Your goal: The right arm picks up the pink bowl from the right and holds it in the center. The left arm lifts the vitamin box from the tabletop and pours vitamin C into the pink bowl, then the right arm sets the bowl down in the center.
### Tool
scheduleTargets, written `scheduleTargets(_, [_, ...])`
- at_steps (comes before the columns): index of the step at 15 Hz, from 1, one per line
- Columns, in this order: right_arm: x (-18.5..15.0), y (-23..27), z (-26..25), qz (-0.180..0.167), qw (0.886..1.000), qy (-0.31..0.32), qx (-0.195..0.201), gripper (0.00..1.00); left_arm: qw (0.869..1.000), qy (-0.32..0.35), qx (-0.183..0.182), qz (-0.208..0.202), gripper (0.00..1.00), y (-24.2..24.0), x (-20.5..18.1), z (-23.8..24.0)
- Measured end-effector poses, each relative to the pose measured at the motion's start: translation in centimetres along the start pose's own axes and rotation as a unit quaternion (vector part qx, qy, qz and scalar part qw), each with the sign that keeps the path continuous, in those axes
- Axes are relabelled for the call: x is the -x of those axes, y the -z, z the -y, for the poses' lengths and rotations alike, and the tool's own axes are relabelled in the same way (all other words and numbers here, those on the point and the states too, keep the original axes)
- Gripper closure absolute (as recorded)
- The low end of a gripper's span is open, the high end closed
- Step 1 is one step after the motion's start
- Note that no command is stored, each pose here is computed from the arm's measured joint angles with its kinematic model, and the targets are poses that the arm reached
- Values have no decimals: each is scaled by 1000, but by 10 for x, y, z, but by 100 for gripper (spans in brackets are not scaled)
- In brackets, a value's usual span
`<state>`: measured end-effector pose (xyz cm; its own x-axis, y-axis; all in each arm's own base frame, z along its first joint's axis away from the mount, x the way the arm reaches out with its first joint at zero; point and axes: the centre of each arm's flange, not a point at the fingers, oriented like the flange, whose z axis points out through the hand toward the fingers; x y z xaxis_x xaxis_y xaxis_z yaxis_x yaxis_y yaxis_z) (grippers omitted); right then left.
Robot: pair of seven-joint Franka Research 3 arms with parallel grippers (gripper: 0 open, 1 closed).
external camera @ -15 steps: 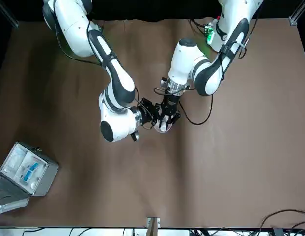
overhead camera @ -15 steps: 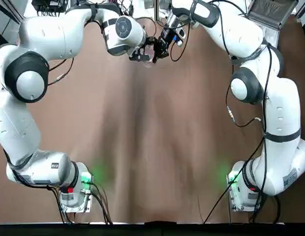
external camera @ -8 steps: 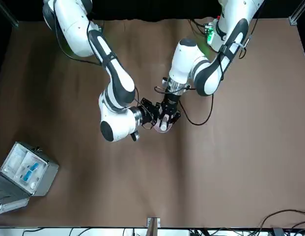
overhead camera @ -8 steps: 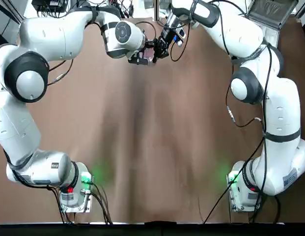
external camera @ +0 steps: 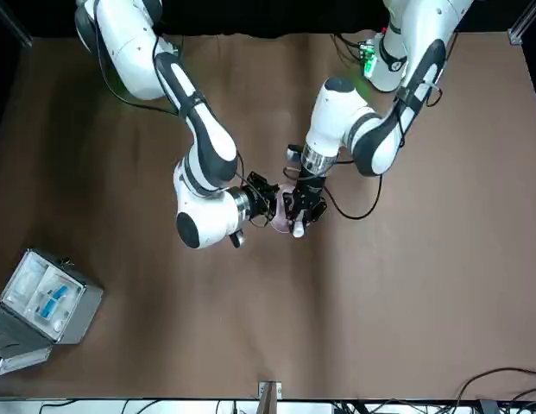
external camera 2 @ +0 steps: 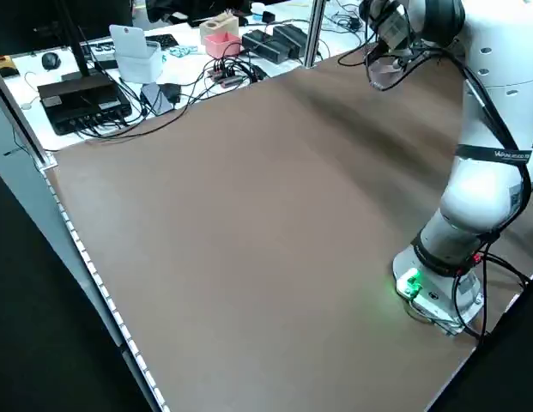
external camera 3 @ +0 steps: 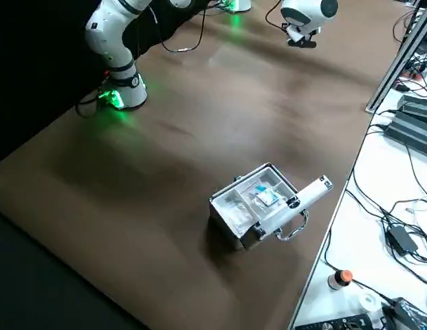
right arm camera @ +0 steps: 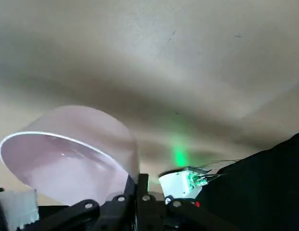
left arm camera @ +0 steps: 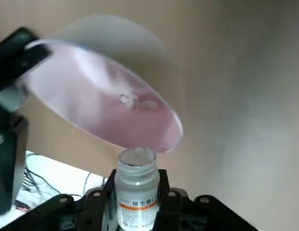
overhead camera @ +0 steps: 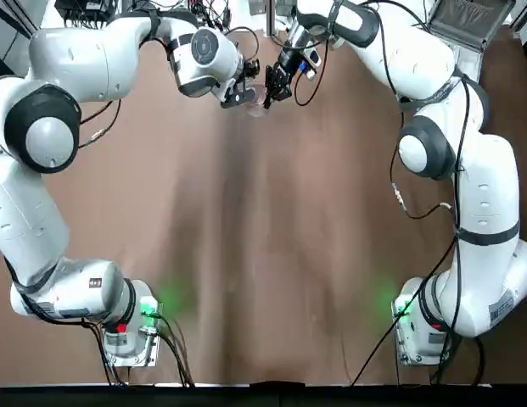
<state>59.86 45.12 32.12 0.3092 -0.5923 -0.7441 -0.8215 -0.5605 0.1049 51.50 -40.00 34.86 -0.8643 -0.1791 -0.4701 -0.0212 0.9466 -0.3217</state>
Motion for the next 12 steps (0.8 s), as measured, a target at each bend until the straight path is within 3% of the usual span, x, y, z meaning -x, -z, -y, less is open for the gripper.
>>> scheduleTargets(5, [0, 0, 0, 0, 1000, 1, 0, 98, 987, 147, 5, -68, 65, 2, 7, 2])
scheduleTargets(8, [0, 0, 0, 0, 1000, 1, 0, 98, 966, 235, 19, -110, 65, 5, 21, 1])
scheduleTargets(12, [0, 0, 0, 0, 1000, 2, 0, 98, 920, 351, 42, -167, 65, 13, 53, -7])
